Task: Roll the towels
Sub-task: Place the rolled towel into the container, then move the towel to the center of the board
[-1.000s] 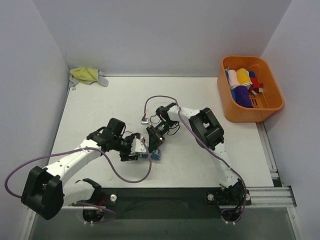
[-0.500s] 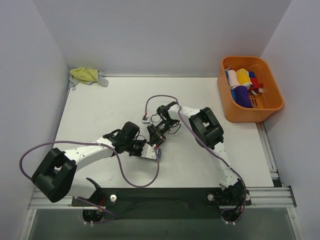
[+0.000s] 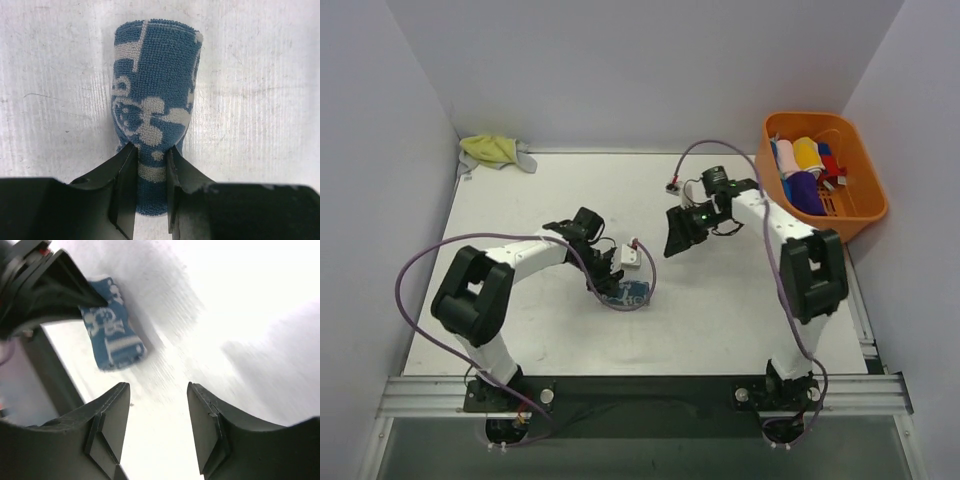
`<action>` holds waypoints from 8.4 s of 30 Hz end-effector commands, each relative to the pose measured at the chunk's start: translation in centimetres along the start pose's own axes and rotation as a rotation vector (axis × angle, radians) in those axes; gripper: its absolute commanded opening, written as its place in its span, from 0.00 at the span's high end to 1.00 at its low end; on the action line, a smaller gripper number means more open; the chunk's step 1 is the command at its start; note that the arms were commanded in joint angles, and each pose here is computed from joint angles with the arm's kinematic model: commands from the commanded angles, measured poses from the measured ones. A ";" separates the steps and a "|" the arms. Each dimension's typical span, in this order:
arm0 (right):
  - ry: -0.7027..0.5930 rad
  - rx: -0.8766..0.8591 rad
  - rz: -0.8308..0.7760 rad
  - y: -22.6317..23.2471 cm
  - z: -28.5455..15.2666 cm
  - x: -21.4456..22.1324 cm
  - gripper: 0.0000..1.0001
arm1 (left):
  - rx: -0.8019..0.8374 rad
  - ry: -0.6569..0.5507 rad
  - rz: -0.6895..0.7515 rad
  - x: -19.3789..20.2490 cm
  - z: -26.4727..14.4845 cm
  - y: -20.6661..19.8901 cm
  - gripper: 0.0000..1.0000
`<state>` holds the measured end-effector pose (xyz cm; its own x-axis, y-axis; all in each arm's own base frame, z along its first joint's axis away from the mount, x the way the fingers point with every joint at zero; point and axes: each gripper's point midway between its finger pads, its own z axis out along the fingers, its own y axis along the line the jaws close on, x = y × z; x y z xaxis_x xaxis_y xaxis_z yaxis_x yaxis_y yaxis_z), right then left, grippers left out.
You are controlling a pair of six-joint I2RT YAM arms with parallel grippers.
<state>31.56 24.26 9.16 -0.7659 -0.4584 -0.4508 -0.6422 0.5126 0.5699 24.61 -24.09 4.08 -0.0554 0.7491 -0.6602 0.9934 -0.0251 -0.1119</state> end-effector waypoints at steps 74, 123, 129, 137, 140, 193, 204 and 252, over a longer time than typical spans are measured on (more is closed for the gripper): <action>0.261 0.595 -1.046 1.2 12.1 7.2 0.27 | 0.504 0.110 -0.428 4.1 1.1 -0.8 0.87; -0.185 0.365 -0.416 6.6 -8.5 2.1 1.00 | -0.585 -0.198 -0.484 -4.2 -26.0 7.0 0.03; -0.416 0.583 -0.312 1.7 -19.5 -1.7 1.00 | -0.623 -0.290 -0.449 -6.1 -25.9 7.6 0.03; -0.658 0.853 -0.064 -6.3 -35.0 -4.1 1.00 | -0.756 -0.306 -0.201 -8.1 -24.4 10.0 0.03; -0.660 0.879 0.024 -9.9 -37.0 -4.0 1.00 | -0.780 -0.296 -0.128 -8.0 -23.7 10.3 0.03; -0.056 1.263 0.231 -39.5 -36.9 6.4 1.00 | -0.760 -0.298 -0.603 -1.2 -23.9 23.0 0.03; -0.024 1.286 0.301 -40.8 -35.7 7.8 0.76 | -0.757 -0.294 -0.599 -1.4 -24.2 23.2 0.03; -0.330 0.962 -0.086 -10.2 -29.4 -6.2 0.00 | -1.208 -0.208 -0.873 9.1 -36.3 28.6 0.03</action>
<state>46.19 -2.01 26.89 -0.5802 -0.3969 -0.7112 -0.2607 0.9178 -0.2996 54.46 3.19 22.46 -0.5618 0.0999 -0.8212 0.1816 0.9834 -0.0046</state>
